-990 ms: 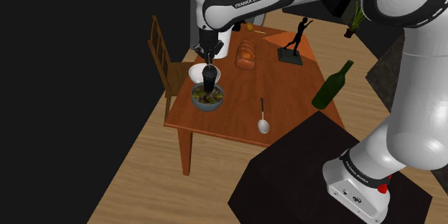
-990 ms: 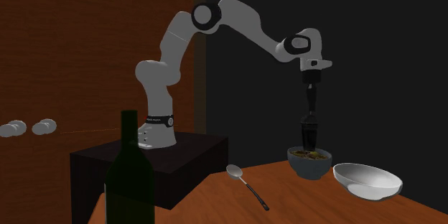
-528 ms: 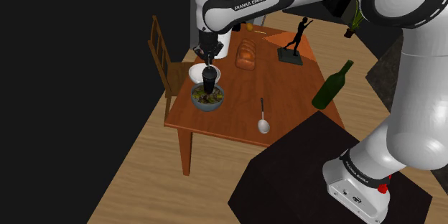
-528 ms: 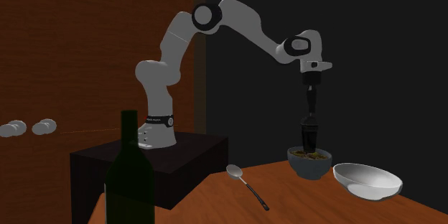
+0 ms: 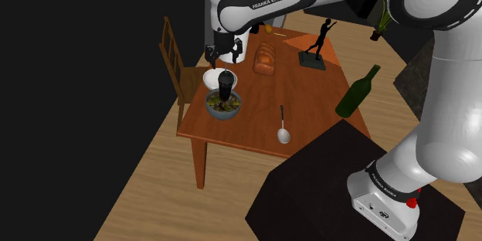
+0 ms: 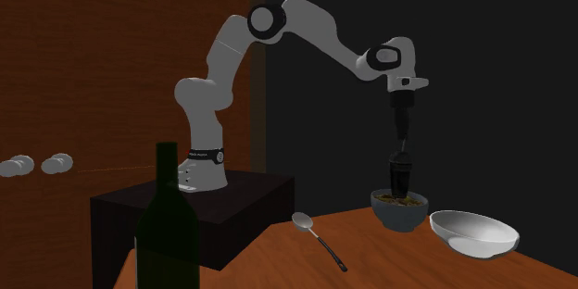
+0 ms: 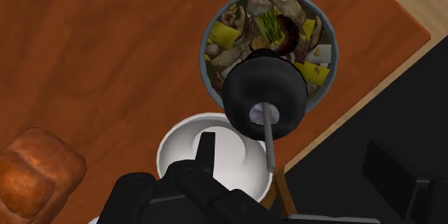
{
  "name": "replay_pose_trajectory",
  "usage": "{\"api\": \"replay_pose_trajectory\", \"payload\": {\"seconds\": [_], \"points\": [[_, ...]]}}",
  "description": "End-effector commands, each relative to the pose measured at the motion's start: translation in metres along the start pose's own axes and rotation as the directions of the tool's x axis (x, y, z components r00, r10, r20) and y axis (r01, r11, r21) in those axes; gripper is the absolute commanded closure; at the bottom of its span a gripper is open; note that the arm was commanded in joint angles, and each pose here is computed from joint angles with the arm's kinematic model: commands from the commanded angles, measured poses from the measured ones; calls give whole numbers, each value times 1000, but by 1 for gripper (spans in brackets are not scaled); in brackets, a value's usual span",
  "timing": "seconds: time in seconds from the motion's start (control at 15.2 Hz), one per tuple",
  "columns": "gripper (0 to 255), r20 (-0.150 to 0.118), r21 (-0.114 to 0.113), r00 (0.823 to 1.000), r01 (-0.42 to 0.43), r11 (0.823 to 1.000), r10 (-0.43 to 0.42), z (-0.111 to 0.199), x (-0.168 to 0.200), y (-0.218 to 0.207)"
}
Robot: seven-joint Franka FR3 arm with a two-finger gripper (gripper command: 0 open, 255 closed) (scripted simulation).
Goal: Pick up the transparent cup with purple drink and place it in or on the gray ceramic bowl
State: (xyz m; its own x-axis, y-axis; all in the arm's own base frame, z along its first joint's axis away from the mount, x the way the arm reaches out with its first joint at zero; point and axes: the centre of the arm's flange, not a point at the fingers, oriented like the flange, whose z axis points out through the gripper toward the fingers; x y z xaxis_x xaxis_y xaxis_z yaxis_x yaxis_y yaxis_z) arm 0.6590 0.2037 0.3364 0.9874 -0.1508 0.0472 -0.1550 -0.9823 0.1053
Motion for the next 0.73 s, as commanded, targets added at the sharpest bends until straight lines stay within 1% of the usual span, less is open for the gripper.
{"api": "replay_pose_trajectory", "payload": {"seconds": [0.0, 0.13, 0.66], "points": [[0, 0, 0, 1000, 0, 1000, 0, -20, 0, 1], [0, 0, 0, 1000, 0, 1000, 0, -44, 0, 1], [0, 0, 0, 1000, 0, 1000, 0, -44, 0, 1]]}}
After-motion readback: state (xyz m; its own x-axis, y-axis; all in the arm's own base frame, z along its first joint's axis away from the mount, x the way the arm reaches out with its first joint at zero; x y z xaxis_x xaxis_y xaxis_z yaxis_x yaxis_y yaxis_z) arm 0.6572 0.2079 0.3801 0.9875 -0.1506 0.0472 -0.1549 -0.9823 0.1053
